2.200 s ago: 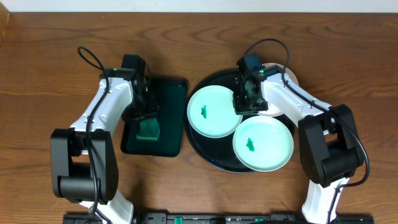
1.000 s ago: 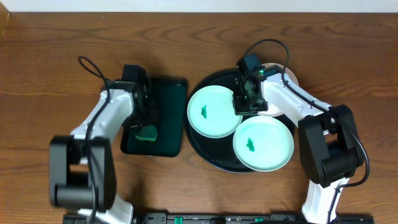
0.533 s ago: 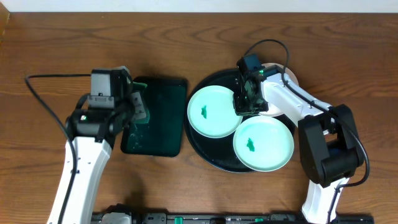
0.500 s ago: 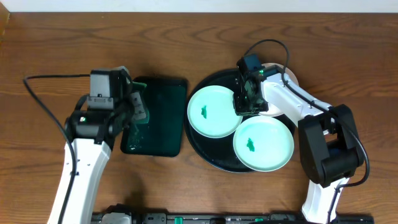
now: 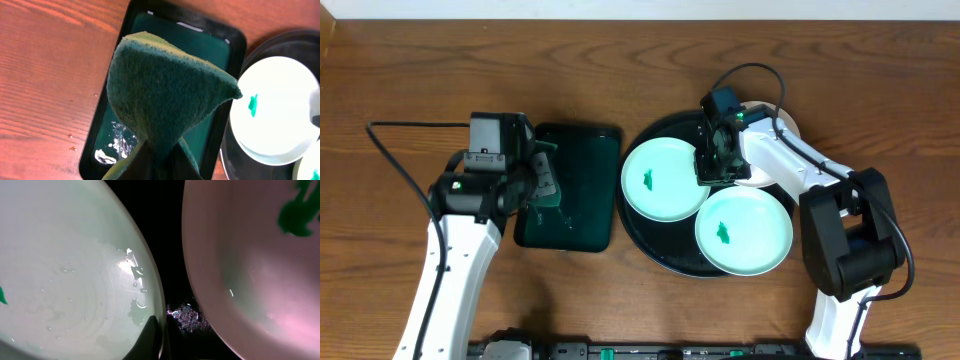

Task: Clean dirty plates on tray and stack at the side
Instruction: 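Grasp the green sponge with the left gripper and lift it, then carry the sponge with the left gripper over the left pale green plate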

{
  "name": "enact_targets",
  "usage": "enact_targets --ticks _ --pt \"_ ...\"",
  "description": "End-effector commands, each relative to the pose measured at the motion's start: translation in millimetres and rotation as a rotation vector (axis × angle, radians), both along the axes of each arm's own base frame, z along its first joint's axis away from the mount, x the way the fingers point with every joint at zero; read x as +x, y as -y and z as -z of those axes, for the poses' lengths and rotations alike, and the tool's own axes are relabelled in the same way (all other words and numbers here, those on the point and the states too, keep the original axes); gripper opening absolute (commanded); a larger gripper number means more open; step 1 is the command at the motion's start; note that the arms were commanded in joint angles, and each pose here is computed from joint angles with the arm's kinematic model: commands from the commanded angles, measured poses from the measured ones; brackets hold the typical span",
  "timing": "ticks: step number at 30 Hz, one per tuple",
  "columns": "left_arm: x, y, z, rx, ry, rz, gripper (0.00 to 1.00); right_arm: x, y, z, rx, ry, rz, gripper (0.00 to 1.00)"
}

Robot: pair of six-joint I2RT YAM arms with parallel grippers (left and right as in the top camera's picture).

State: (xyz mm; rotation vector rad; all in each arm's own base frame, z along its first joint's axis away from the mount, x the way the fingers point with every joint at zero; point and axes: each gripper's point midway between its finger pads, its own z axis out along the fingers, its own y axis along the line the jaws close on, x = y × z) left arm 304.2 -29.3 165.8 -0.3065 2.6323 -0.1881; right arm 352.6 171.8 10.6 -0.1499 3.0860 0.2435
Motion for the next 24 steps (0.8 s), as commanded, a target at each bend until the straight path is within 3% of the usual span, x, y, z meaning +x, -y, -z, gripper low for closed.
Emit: enact_targets --ticks 1,11,24 --pt "2.3 4.5 7.3 -0.019 -0.034 0.010 0.07 -1.4 1.8 2.4 -0.022 0.001 -0.010 0.01" --pt "0.2 23.2 42.6 0.039 -0.215 0.109 0.07 -1.4 1.8 2.4 -0.022 0.001 -0.010 0.02" --pt "10.2 26.3 37.6 0.072 -0.303 0.094 0.07 -1.4 1.9 2.4 -0.023 0.001 -0.010 0.01"
